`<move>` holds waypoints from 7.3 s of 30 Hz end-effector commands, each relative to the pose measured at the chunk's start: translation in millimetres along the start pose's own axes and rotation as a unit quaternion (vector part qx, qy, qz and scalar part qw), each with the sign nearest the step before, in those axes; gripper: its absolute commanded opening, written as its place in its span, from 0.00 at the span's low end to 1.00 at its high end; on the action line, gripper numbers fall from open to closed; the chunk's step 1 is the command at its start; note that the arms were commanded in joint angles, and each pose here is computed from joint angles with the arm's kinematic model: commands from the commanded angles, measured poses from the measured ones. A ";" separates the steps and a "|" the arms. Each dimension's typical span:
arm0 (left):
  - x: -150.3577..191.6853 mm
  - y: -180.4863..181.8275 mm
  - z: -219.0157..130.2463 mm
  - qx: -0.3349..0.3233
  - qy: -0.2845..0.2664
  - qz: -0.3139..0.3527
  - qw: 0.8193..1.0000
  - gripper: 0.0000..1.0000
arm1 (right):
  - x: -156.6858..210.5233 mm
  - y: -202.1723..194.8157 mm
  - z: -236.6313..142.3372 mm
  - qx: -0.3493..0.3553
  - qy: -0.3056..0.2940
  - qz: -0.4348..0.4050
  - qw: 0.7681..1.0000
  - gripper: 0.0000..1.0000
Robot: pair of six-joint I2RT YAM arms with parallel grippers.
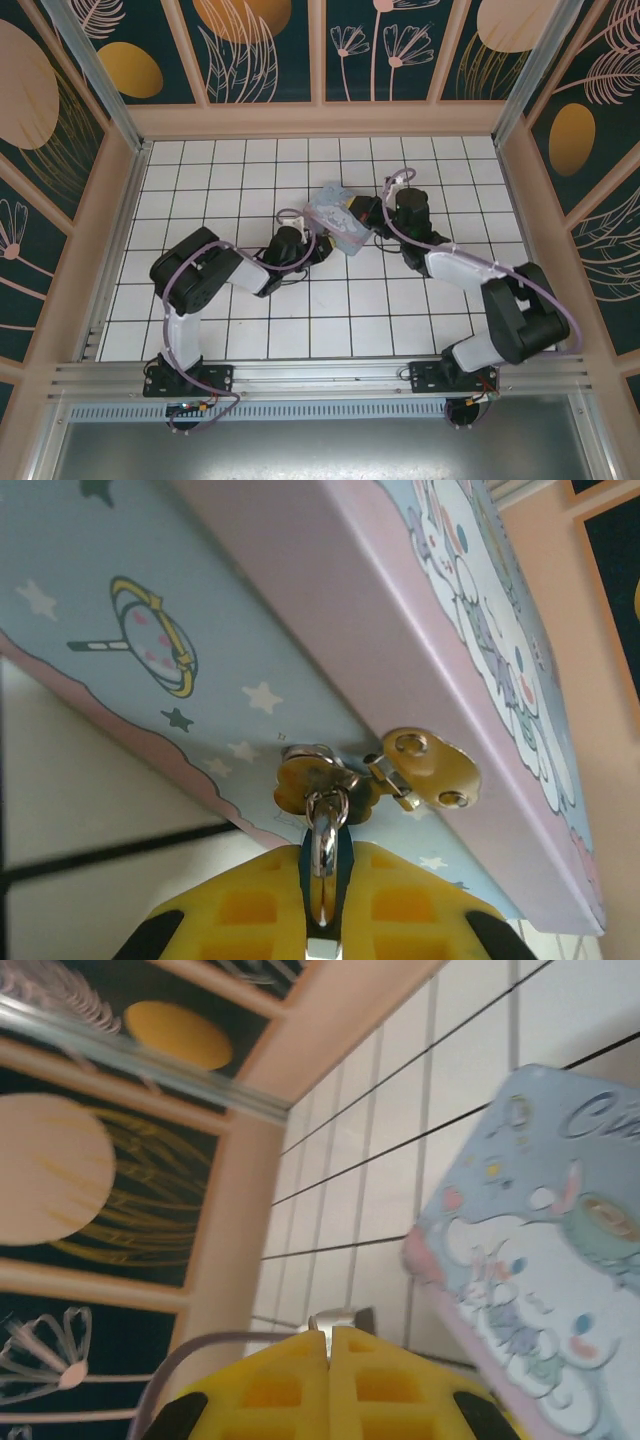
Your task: Unlock a padlock with a key
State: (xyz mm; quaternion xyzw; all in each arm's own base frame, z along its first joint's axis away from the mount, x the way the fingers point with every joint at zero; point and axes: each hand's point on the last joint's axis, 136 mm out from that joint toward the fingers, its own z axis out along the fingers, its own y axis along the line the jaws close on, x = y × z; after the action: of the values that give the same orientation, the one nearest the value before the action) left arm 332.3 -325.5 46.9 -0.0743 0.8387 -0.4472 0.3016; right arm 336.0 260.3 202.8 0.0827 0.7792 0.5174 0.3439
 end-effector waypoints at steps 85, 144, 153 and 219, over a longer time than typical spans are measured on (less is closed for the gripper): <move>1.9 -91.0 -69.9 0.173 0.060 -0.163 0.970 0.00 | 95.6 -24.9 -30.2 -0.012 -0.064 0.173 0.983 0.00; 21.3 -88.2 -70.9 0.172 0.079 -0.179 0.966 0.00 | 76.6 1.9 -14.0 -0.026 -0.075 0.005 0.997 0.00; 25.5 -87.4 -71.7 0.174 0.084 -0.182 0.964 0.00 | 67.3 9.9 -21.3 -0.117 -0.090 0.111 0.983 0.00; 37.3 -78.2 -72.4 0.175 0.095 -0.184 0.962 0.00 | 82.2 10.0 44.9 -0.054 0.001 0.070 0.996 0.00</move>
State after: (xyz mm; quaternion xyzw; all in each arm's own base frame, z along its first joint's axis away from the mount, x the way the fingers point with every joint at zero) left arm 309.5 -287.8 112.2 -0.2515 0.7308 -0.5843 0.2475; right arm 295.9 313.7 116.3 0.2128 0.7423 0.5859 0.2458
